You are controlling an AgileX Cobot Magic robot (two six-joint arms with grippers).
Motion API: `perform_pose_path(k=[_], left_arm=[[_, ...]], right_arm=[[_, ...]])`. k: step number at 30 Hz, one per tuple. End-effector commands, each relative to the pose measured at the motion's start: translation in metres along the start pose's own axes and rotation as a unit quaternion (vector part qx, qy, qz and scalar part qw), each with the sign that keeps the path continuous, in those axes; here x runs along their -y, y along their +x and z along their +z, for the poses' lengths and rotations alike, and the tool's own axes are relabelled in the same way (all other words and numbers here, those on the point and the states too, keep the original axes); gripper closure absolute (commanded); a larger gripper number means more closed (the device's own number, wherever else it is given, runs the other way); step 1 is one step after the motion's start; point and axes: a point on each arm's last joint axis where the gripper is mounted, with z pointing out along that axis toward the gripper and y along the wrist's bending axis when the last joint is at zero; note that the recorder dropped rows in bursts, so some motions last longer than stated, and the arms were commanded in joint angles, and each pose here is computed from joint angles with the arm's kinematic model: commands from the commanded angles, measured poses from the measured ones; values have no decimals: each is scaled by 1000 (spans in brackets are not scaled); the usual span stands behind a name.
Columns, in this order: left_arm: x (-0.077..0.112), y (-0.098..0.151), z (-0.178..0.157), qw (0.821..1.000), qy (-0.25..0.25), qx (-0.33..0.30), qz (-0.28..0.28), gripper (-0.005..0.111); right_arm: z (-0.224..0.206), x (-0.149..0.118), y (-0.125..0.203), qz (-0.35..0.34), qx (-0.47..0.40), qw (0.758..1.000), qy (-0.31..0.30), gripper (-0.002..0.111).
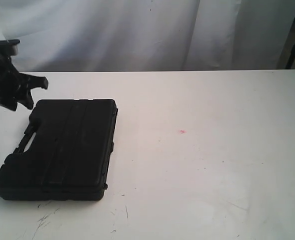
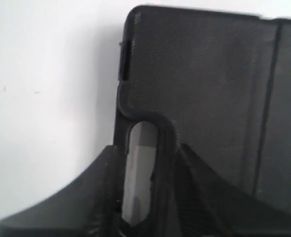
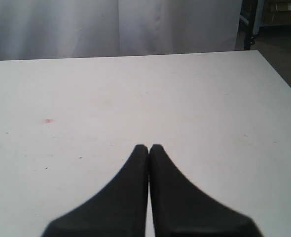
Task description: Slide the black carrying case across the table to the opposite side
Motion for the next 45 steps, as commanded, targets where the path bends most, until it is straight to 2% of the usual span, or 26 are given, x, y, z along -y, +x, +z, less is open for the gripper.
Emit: perform_pose_path(k=[1,6,10,15,16,20,21,27,33,38,41,43,45], left_arm=[[15,2,-55,997,29,64,18,104],[42,20,-114,983,58,162,65,107],[55,61,-135,967,87,223,83,107],[43,110,-153,951,110,282,62,107],[35,132,-160,942,117,308,59,107],[22,170,-169,931,124,339,58,107],[16,188,-171,926,126,350,57,107],[3,229,-160,923,129,358,57,107],[-7,238,-169,907,80,401,104,107],[-8,238,-170,905,74,405,106,107],[-9,239,-169,909,68,396,109,107],[-10,246,-164,924,65,362,105,107],[-14,252,-162,927,68,358,87,107]], right_arm=[[0,0,1,2,1,1000,3,108],[0,0,1,2,1,1000,3,108],[0,0,1,2,1,1000,3,108],[0,0,1,2,1,1000,3,108],[0,0,1,2,1,1000,3,108],[0,0,1,2,1,1000,3,108],[0,0,1,2,1,1000,3,108],[0,0,1,2,1,1000,3,108],[0,0,1,2,1,1000,3,108],[0,0,1,2,1,1000,3,108],[0,0,1,2,1,1000,3,108],[0,0,1,2,1,1000,3,108],[0,0,1,2,1,1000,3,108]])
